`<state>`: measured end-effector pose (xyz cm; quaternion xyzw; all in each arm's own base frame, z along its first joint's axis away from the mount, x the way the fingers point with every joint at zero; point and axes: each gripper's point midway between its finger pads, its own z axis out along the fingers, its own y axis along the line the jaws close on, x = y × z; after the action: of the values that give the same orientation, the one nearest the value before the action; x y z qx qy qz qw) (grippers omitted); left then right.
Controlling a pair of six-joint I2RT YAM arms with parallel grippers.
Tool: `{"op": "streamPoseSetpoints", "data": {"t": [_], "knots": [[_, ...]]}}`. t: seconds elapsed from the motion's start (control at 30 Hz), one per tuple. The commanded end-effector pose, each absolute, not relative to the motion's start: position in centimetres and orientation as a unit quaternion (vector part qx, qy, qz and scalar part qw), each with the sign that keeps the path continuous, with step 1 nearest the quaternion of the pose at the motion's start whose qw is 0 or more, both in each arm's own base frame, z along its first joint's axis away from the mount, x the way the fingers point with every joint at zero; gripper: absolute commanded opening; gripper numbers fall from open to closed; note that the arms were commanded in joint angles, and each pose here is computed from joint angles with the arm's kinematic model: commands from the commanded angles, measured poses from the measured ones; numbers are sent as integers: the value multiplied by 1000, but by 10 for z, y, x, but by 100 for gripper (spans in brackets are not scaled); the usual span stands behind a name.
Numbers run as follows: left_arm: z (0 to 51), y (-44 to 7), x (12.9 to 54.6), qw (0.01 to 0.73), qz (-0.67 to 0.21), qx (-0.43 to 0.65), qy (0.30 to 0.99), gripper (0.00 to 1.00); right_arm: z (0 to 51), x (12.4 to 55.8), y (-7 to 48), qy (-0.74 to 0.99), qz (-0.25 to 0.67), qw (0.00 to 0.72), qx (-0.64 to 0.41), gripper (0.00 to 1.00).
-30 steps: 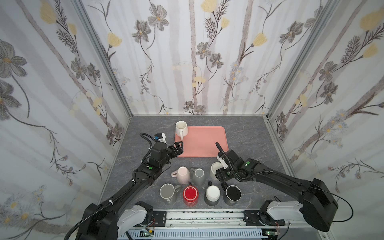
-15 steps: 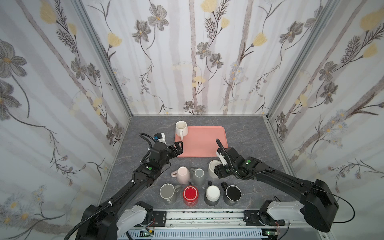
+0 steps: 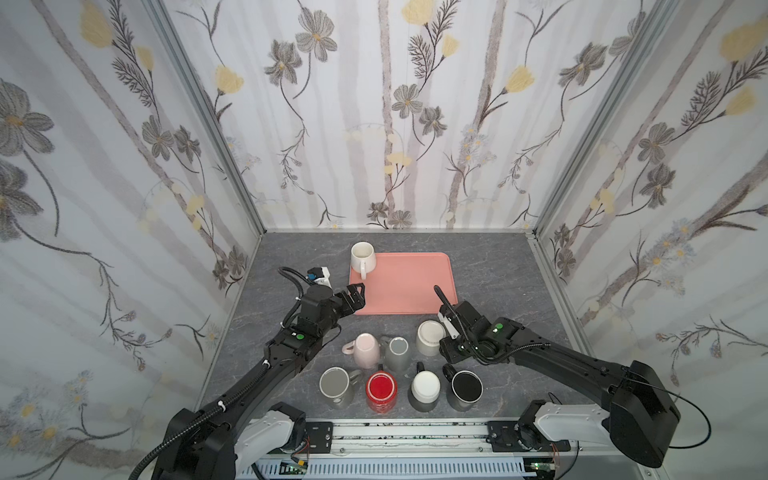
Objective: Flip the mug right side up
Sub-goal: 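Close the right gripper on the red-lined mug's handle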
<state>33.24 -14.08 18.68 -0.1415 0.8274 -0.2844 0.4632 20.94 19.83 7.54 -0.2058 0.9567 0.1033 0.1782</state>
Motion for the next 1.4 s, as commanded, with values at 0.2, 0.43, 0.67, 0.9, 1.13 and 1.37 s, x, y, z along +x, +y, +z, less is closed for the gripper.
{"op": "streamPoseSetpoints", "data": {"t": [0.2, 0.43, 0.67, 0.9, 1.13, 1.37], "knots": [[193, -138, 333, 474, -286, -143, 820, 100, 71, 226, 210, 949, 97, 191, -230, 45], [191, -139, 334, 473, -286, -144, 821, 100, 67, 226, 213, 948, 99, 186, -237, 30], [192, -142, 335, 468, -293, -143, 821, 100, 61, 232, 209, 951, 79, 192, -229, 33], [196, -146, 334, 465, -305, -141, 819, 100, 60, 234, 204, 953, 64, 193, -226, 15], [204, -150, 332, 466, -320, -136, 814, 100, 72, 238, 201, 951, 55, 210, -219, 0], [224, -162, 331, 473, -365, -121, 793, 100, 139, 260, 218, 925, 115, 307, -191, 0]]}}
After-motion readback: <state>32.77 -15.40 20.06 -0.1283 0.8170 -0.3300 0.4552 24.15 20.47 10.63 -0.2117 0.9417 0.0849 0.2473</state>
